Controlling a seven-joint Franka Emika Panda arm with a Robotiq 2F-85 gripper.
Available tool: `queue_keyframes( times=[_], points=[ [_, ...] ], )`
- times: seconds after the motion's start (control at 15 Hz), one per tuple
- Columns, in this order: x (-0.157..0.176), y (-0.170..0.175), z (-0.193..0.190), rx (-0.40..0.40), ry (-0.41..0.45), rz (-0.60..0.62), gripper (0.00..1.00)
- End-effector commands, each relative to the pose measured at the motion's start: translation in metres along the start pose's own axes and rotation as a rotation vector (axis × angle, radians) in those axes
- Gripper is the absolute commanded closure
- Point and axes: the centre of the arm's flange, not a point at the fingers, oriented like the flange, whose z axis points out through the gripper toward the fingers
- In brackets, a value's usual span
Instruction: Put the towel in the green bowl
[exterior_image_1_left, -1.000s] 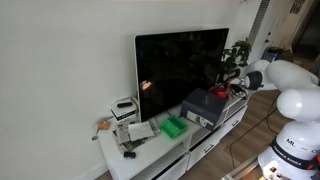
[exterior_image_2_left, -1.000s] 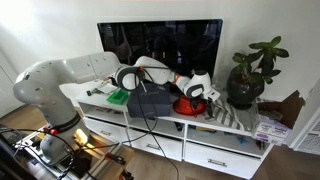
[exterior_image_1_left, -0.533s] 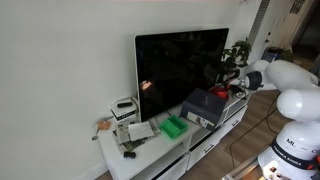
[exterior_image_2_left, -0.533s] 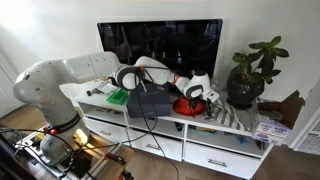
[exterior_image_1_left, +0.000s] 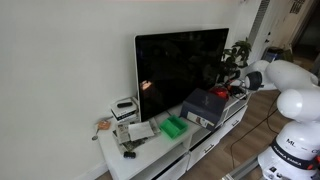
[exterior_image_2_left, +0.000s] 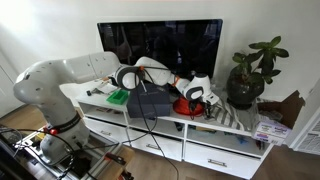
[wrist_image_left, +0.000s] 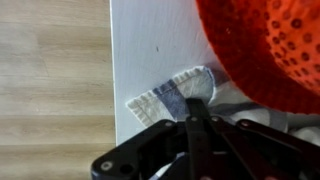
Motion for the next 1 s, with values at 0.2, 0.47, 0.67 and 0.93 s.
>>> queue_keyframes(
  times=[0.2,0.47,0.67,0.93],
  points=[
    [0.044,-0.028,0.051,-0.087,-0.068,0.011,1.0],
    [0.055,-0.019,0.04,-0.154,-0.095,0.008,1.0],
    [0.062,-0.009,0.036,-0.206,-0.124,0.012,1.0],
    [0.062,-0.011,0.031,-0.174,-0.157,0.029,1.0]
  ],
)
